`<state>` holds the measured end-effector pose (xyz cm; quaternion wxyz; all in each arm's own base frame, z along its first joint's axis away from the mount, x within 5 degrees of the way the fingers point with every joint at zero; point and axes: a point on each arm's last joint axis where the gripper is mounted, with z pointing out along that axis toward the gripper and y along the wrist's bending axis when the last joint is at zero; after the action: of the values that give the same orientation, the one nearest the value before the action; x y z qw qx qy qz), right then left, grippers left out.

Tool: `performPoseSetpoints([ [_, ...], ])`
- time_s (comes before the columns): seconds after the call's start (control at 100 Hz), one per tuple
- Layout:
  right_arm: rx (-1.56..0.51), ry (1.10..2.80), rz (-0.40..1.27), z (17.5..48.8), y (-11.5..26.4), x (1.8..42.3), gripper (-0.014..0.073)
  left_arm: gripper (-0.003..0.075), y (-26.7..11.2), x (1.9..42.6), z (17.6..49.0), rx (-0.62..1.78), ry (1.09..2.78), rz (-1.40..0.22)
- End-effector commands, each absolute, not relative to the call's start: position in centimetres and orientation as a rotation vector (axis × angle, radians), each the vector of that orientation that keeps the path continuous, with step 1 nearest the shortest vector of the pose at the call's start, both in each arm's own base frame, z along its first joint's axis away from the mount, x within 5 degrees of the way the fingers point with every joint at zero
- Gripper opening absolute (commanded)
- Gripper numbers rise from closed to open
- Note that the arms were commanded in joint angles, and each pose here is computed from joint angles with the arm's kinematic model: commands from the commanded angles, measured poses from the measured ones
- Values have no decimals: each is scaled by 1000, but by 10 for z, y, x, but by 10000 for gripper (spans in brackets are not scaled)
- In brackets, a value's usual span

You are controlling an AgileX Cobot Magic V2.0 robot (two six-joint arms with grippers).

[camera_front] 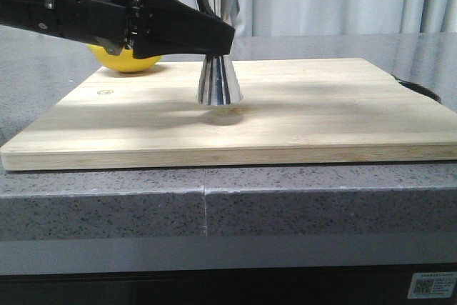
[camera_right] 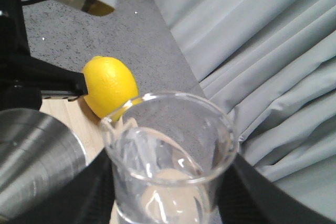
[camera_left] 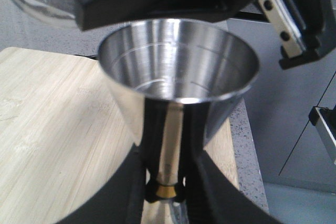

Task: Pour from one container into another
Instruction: 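Carry the beaker with the right gripper above the held jigger, then tilt the beaker with the right gripper, pouring liquid into the jigger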

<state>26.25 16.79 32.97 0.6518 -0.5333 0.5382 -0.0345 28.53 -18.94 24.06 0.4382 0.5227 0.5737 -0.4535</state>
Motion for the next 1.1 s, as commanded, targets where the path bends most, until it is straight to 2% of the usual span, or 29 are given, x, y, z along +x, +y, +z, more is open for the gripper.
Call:
performPoseSetpoints([
  [0.0,-1158,1120,-65,357,167,255,193,-19,-193,278,272,1261,1285,-1207],
  [0.32,-1159,1100,-106,367,161,247,193,-19,-192,279,271,1258,1297,-1194],
  [1.09,-1227,1058,-156,365,162,246,193,-19,-192,280,271,1255,1305,-1188],
])
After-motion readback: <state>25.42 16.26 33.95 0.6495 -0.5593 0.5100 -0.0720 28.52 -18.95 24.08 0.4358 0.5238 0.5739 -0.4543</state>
